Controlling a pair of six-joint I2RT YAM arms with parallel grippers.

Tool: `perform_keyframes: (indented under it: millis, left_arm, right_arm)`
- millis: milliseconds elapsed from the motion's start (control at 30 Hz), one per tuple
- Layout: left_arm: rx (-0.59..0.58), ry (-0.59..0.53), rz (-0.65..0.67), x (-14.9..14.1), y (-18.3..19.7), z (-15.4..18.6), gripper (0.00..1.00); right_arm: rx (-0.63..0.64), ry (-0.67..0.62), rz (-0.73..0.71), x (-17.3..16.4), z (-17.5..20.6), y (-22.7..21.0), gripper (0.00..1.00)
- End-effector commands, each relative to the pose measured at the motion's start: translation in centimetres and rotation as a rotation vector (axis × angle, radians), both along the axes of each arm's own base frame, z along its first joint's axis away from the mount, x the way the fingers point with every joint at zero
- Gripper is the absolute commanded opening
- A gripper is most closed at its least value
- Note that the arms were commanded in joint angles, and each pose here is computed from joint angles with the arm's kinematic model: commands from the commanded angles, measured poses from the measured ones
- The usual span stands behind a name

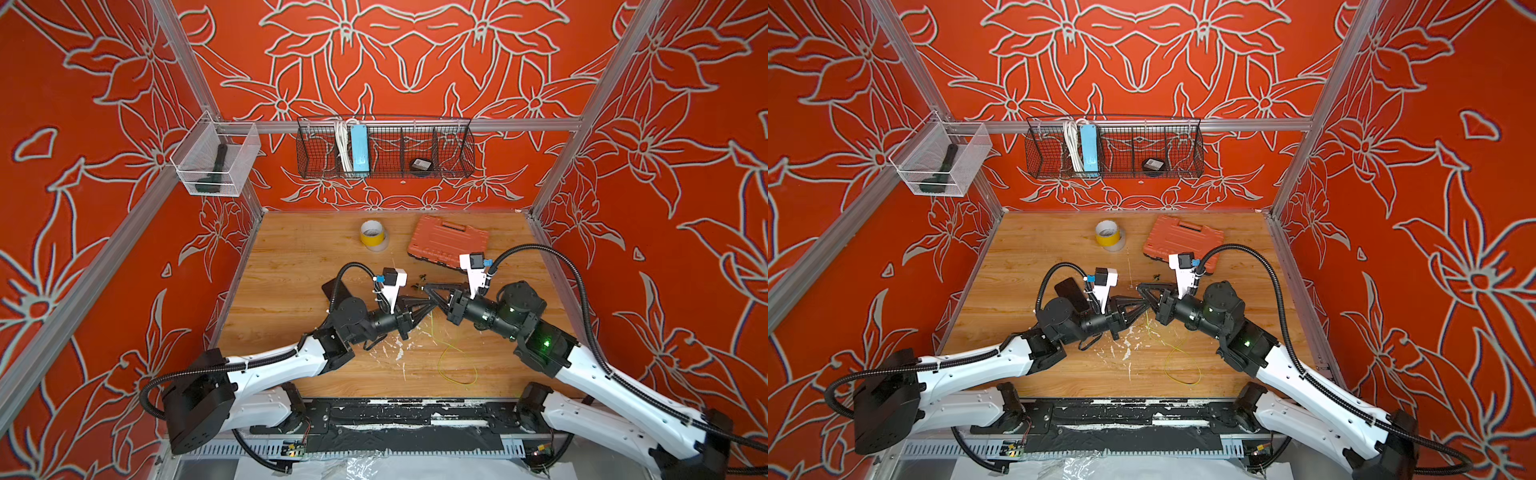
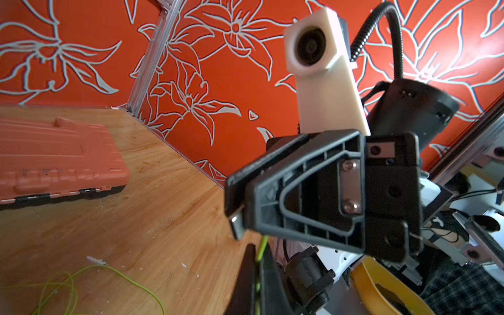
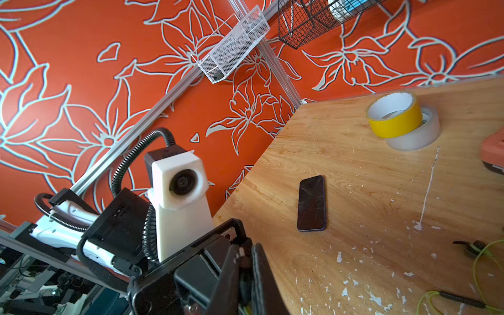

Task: Plug wired earphones into phones
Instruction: Pick up the wired earphone from the center of the board.

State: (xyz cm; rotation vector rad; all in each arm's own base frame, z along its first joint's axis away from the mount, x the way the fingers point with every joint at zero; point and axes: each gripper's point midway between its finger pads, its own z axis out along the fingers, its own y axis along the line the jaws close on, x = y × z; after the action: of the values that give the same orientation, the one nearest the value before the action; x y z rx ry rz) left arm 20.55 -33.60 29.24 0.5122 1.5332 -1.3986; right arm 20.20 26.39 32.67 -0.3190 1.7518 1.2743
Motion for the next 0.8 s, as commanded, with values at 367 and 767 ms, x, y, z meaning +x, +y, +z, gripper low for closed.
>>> perform_keyframes:
  millis: [367,767]
  left_arm:
    - [-0.029,-0.098,-0.157,-3.7,-0.4,1.8,0.00]
    - [-0.010,-0.090,-0.149,-3.3,-0.7,1.6,0.00]
  right_arm:
    - [-0.009,-0.047,0.066,-3.0,0.7,-1.4,0.45]
    - [-0.046,-0.039,0.067,-2.8,0.1,-1.3,0.21]
